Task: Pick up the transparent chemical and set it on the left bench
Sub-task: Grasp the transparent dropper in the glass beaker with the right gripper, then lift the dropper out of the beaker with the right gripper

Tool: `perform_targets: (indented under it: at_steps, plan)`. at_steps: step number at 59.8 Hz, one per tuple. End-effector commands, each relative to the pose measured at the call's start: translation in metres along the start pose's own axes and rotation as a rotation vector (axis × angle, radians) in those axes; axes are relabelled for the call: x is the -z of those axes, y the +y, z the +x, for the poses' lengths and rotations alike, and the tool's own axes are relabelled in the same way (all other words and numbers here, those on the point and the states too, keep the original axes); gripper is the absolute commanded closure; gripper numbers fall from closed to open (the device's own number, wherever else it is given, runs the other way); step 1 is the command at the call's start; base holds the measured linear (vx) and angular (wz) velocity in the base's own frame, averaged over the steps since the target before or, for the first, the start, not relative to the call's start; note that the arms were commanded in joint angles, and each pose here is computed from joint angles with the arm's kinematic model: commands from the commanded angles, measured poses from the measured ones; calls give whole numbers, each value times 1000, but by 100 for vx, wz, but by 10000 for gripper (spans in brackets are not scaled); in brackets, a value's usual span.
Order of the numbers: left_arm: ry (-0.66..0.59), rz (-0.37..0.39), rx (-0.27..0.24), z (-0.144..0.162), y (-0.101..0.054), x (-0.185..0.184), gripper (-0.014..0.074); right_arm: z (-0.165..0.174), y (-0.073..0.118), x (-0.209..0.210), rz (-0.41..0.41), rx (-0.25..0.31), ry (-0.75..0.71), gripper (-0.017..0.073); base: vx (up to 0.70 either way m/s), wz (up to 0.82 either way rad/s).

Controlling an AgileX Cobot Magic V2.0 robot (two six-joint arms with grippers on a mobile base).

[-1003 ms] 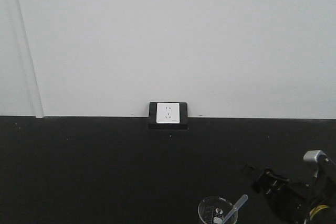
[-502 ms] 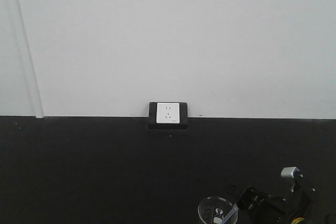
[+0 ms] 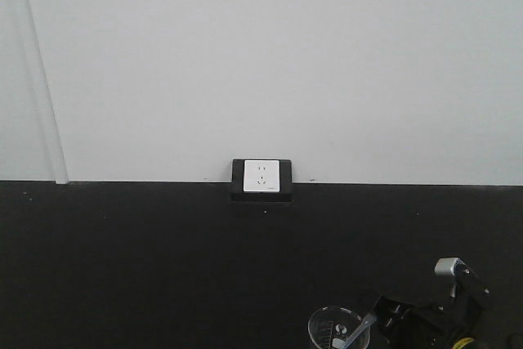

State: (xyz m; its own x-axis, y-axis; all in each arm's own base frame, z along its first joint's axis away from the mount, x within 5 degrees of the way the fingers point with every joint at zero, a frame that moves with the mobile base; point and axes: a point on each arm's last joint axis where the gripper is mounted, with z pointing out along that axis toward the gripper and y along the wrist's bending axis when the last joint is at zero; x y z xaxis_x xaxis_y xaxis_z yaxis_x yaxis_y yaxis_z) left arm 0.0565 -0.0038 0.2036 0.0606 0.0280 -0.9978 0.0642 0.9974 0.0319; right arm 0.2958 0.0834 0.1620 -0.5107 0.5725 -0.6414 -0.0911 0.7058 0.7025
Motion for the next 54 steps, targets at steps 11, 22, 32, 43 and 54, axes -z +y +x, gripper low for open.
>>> perform_targets:
  at_steps: [11,22,32,43,54]
  plan:
    - [-81,-2,9,-3,0,1,597,-39,45,26,-143,281,-189,562,0,0]
    - [-81,-2,9,-3,0,1,597,-58,70,63,-92,470,-237,562,0,0]
    - [-81,-2,9,-3,0,1,597,-69,87,108,5,598,-234,562,0,0]
    - [-81,-2,9,-3,0,1,597,-71,89,158,173,693,-203,562,0,0]
    - [-81,-2,9,-3,0,1,597,-59,84,198,218,756,-251,562,0,0]
